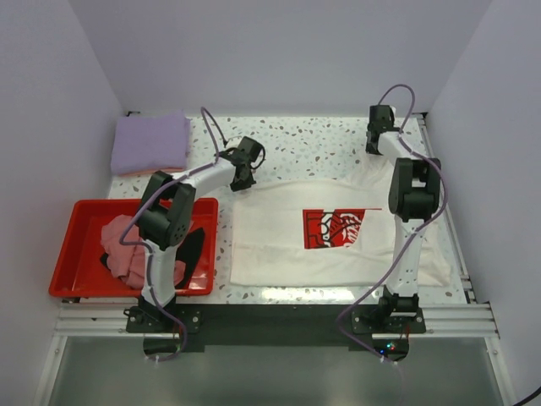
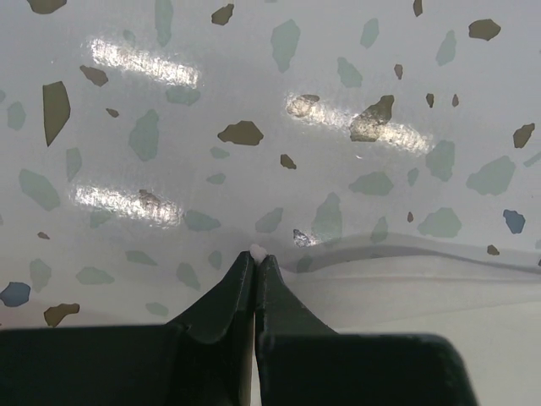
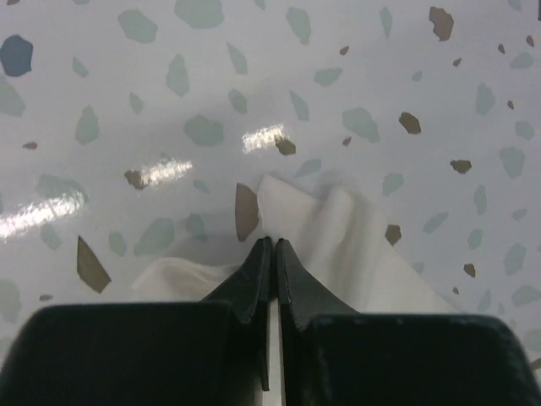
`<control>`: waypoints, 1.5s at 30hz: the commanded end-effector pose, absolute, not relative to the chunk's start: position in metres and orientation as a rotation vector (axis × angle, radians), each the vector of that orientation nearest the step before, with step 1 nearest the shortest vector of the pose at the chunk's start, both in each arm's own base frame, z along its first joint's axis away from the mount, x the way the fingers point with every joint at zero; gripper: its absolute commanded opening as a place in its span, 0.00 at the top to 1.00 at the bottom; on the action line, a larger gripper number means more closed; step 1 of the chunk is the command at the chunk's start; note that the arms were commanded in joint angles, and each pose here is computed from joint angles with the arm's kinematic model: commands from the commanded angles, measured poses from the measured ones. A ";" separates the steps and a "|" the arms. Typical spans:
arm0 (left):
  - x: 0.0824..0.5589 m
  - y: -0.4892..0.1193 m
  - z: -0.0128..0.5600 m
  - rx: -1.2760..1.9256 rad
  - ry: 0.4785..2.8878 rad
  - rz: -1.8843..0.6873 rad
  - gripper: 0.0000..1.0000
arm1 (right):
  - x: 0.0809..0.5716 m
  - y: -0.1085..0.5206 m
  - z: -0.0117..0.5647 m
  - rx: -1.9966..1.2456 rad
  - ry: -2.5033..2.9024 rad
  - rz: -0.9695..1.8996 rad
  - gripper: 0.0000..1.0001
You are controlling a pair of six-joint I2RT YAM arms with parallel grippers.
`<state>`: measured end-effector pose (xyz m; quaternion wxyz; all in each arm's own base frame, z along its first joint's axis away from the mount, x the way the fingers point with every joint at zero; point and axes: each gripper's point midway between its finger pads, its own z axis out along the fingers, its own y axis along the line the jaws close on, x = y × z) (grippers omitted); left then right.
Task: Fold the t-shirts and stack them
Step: Fold the tshirt
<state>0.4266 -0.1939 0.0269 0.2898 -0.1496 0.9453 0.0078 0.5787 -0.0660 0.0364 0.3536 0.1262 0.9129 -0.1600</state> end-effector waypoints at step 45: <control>0.330 -0.188 0.074 -0.318 2.429 -0.119 1.00 | 0.240 -0.096 0.202 0.807 2.044 -0.525 1.00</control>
